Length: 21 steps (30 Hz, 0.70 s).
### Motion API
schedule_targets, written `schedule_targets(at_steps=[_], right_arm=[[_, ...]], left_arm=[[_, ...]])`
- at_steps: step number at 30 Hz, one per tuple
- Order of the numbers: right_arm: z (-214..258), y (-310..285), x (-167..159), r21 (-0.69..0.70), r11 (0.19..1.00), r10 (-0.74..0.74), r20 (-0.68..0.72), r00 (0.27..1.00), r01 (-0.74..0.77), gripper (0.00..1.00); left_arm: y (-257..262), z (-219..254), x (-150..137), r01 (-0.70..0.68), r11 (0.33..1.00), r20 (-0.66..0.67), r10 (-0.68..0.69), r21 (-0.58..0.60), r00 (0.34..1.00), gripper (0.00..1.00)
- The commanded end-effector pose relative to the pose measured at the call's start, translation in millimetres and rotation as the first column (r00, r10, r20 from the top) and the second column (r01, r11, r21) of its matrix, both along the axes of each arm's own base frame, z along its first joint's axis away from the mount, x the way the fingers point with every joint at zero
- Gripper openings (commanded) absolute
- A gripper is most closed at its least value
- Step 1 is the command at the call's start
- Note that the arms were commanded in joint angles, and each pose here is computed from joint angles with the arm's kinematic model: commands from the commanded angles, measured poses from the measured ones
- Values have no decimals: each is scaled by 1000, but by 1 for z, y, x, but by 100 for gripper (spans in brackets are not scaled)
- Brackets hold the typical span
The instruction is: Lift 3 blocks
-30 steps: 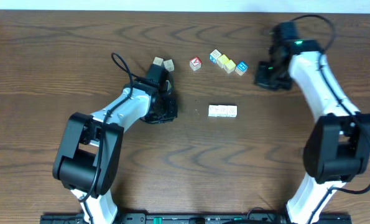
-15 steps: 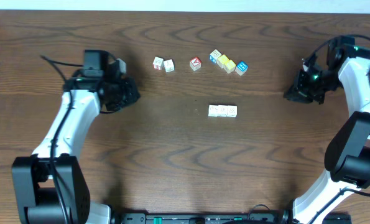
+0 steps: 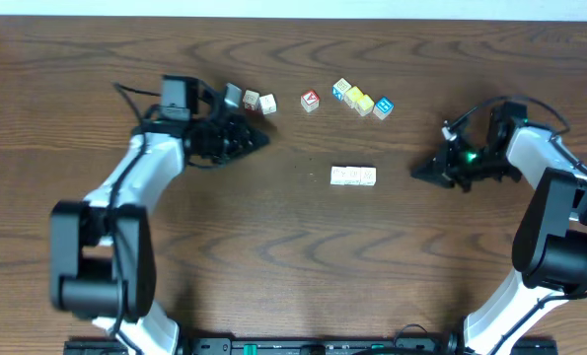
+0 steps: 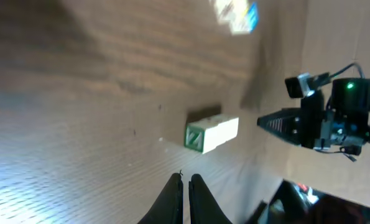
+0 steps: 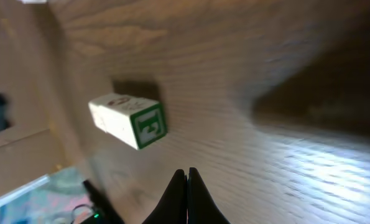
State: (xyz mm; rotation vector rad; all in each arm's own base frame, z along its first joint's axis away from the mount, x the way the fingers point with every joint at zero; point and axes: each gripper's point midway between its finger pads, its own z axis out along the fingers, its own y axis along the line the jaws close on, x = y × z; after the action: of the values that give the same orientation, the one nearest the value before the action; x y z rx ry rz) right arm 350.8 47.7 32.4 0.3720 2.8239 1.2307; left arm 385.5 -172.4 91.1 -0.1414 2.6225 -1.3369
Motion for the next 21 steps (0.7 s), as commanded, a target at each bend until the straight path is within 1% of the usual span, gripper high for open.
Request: schedule_targets(at_steps=[1, 6, 10, 12, 14, 17, 18, 21], right_arm=[[8, 14, -2, 101, 995, -6, 14, 1000, 4, 1], [1, 14, -4, 67, 998, 7, 15, 1000, -8, 1], [-3, 21, 0, 55, 998, 12, 22, 1000, -13, 1], [-7, 22, 0, 23, 1000, 7, 3, 1000, -7, 1], [-19, 16, -2, -64, 998, -14, -43, 999, 11, 1], [-32, 11, -6, -178, 984, -30, -85, 996, 14, 1], [-33, 13, -7, -192, 981, -22, -87, 996, 5, 1], [-33, 23, -7, -195, 981, 10, -80, 997, -25, 1]], left_arm=[[-7, -16, -7, 14, 999, -73, -17, -37, 997, 7], [-14, -31, -6, 25, 999, -93, -28, -32, 995, 8], [-32, -46, -14, 59, 998, -101, -56, 31, 993, 7], [-38, -50, -17, 71, 996, -95, -65, 62, 993, 7], [-40, -59, -18, 68, 988, -86, -56, 139, 995, 7], [-28, -82, -17, 27, 941, -62, -6, 339, 998, 7], [-28, -84, -18, 27, 929, -55, -7, 368, 998, 7], [-41, -84, -22, 55, 926, -42, -42, 372, 998, 7]])
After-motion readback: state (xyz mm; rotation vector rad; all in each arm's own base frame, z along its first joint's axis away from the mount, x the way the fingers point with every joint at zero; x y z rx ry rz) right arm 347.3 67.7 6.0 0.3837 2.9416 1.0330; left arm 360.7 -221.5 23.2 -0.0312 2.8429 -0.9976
